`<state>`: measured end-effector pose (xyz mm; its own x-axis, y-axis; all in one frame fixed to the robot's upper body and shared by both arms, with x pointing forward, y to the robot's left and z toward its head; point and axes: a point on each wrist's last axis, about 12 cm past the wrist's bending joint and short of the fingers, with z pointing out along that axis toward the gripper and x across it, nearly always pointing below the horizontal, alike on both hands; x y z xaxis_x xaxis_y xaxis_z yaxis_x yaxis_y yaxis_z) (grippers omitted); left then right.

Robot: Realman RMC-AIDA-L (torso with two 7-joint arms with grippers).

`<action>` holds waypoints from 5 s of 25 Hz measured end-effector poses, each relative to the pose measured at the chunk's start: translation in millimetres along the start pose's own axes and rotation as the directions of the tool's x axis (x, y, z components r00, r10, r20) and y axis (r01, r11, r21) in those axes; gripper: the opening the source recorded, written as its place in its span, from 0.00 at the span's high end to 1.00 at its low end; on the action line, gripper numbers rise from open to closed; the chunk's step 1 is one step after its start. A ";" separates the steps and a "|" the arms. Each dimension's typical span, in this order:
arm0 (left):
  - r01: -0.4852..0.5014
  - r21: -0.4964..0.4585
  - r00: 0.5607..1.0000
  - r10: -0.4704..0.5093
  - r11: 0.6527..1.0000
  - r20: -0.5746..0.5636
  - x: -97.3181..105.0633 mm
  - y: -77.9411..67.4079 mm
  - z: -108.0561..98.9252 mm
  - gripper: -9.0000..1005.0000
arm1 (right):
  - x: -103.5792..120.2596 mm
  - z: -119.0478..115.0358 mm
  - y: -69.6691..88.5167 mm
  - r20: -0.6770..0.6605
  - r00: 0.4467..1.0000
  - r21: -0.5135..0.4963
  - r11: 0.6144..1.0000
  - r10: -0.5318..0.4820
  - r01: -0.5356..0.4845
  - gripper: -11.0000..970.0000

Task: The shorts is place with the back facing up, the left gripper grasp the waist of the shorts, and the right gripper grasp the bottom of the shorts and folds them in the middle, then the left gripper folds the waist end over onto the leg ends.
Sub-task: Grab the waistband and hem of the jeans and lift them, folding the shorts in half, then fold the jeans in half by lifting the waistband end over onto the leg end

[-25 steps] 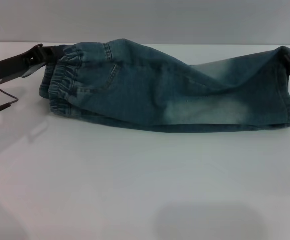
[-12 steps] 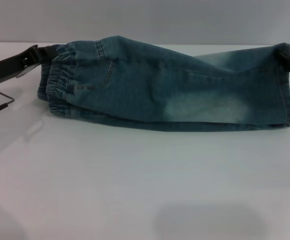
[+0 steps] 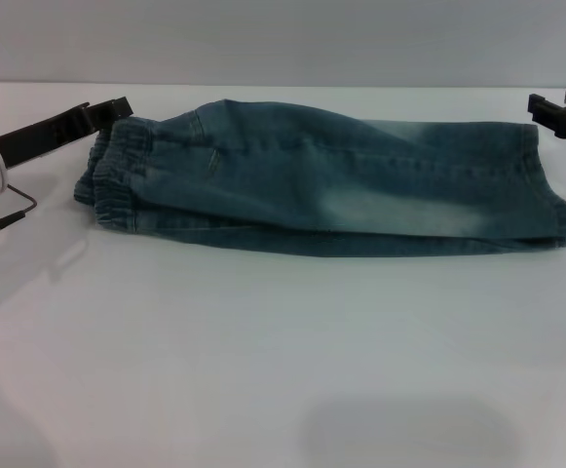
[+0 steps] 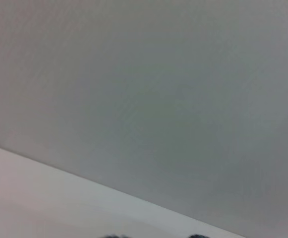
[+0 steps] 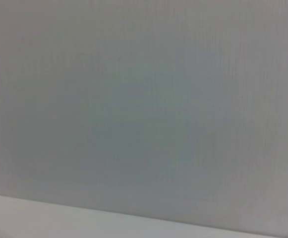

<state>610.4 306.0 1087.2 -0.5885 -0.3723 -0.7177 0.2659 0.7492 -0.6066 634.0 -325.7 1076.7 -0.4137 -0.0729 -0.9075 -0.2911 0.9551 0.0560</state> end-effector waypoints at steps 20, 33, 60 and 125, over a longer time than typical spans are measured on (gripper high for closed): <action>-0.104 0.066 0.995 0.103 0.992 0.015 0.8 4.7 -20.0 0.18 | 16.7 -34.3 2.6 0.240 0.967 -0.097 0.993 0.088 -0.066 0.45; -0.329 -0.084 0.941 0.334 0.941 0.054 41.1 29.5 -29.2 0.18 | 36.3 -69.0 -1.2 0.508 0.851 -0.040 0.990 0.135 -0.133 0.45; -0.304 -0.108 0.953 0.304 0.947 -0.019 68.0 35.0 -25.7 0.18 | 45.9 -77.2 -3.1 0.523 0.836 -0.038 0.984 0.166 -0.172 0.45; -0.314 0.017 0.948 0.314 0.949 -0.043 56.3 24.1 -26.6 0.96 | 58.5 -79.3 -5.1 0.500 0.841 -0.014 0.973 0.208 -0.232 0.45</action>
<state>563.3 317.7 1041.3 -0.5076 -0.0938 -0.8565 0.4497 0.8190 -0.3563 542.9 -357.6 1056.3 0.0226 0.2810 -0.9594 -0.1992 0.9417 0.2711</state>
